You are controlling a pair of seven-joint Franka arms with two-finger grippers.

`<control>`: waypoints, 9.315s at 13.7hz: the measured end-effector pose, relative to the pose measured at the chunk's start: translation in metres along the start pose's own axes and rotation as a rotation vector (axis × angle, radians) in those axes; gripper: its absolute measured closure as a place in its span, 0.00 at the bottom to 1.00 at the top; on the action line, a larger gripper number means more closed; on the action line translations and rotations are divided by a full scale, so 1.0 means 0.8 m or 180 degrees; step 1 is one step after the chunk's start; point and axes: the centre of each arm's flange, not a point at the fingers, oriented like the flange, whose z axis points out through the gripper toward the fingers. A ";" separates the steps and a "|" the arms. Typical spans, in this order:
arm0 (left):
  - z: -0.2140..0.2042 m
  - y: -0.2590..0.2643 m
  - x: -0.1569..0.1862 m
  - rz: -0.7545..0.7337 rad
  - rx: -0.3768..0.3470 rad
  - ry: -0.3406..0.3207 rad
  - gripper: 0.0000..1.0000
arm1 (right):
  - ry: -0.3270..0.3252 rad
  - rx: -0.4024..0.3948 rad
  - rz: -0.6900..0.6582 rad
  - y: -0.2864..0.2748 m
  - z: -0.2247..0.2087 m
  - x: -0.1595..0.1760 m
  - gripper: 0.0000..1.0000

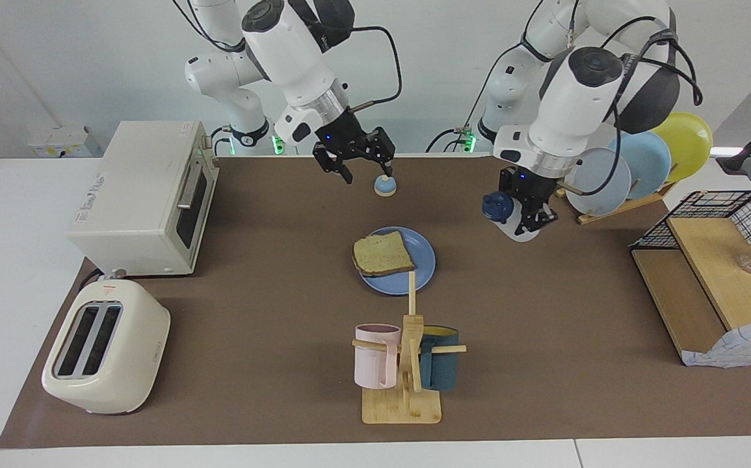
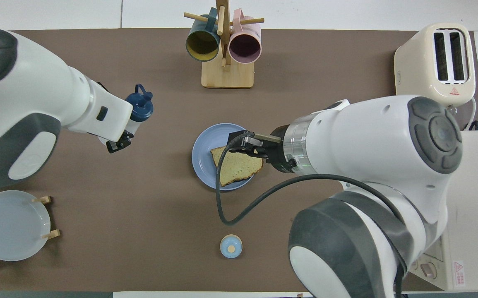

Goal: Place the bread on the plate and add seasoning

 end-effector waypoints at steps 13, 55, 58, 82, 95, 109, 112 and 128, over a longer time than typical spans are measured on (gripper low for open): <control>0.027 0.078 0.047 0.0262 -0.0106 -0.0124 0.53 | 0.0194 0.0414 0.0404 -0.074 -0.005 -0.034 0.55; 0.017 0.079 0.051 0.0378 -0.0174 -0.0009 0.53 | -0.0002 0.0801 0.0901 -0.073 0.032 -0.004 0.89; 0.016 0.079 0.051 0.0375 -0.0172 -0.0001 0.53 | 0.0004 0.0808 0.0906 -0.072 0.031 -0.002 0.89; 0.026 0.083 0.049 0.0368 -0.0192 -0.0089 0.53 | 0.0326 -0.0218 0.0246 0.100 -0.019 0.107 0.00; 0.104 0.125 0.115 0.0741 0.0441 -0.0946 0.53 | -0.0114 -0.1479 -0.0468 0.299 -0.196 0.113 0.00; 0.209 0.144 0.196 0.0827 0.0971 -0.2262 0.53 | -0.0247 -0.1498 -0.0464 0.329 -0.193 0.134 0.00; 0.214 0.133 0.188 0.0818 0.1078 -0.2464 0.53 | -0.0253 -0.1507 -0.0436 0.334 -0.192 0.137 0.00; 0.281 0.171 0.232 0.1235 0.1843 -0.3417 0.53 | -0.0250 -0.1502 -0.0399 0.337 -0.207 0.131 0.00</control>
